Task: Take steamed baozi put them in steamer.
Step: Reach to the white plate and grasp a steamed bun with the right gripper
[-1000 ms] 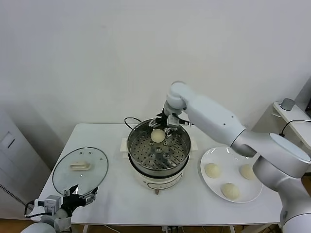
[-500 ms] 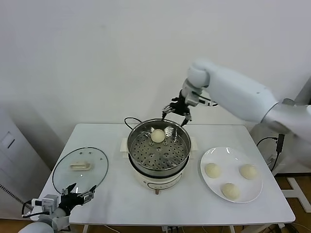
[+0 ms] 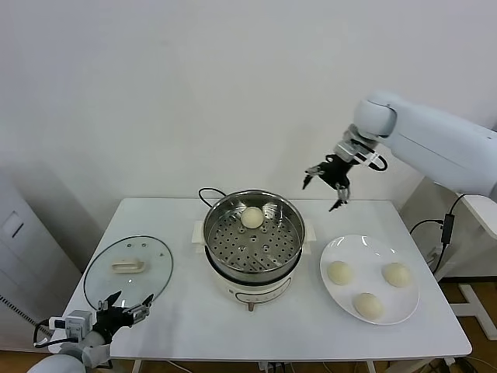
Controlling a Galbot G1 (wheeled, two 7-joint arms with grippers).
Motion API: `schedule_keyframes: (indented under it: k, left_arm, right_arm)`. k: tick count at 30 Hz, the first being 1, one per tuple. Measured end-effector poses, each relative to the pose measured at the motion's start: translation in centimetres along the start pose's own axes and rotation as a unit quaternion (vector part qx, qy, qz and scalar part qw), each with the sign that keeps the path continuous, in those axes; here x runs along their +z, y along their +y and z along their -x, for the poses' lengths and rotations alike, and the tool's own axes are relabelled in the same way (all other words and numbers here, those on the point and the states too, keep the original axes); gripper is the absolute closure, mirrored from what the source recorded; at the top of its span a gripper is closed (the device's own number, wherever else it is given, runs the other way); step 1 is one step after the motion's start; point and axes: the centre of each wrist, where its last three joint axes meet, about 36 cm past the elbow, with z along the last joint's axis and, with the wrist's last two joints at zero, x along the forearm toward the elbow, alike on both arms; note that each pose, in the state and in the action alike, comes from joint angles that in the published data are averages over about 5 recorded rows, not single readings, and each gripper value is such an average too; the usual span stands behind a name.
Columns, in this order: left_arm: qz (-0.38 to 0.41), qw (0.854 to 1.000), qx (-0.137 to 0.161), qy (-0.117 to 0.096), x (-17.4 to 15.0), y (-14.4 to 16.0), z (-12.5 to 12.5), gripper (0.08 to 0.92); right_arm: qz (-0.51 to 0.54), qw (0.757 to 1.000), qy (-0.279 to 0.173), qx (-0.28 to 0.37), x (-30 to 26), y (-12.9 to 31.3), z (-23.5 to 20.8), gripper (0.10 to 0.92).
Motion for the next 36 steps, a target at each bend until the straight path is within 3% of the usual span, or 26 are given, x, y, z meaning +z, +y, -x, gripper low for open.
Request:
schedule_keyframes:
  k: [12, 36]
  left_arm:
    - [0.000, 1.000, -0.001, 0.001, 0.1, 0.1, 0.0, 0.177]
    - [-0.001, 1.000, -0.001, 0.004, 0.2, 0.1, 0.1, 0.177]
  right_arm:
    - [0.110, 0.994, -0.013, -0.016, 4.1, 5.8, 5.1, 0.200]
    - [0.158, 0.986, -0.017, -0.056, 6.3, 9.3, 16.4, 0.200]
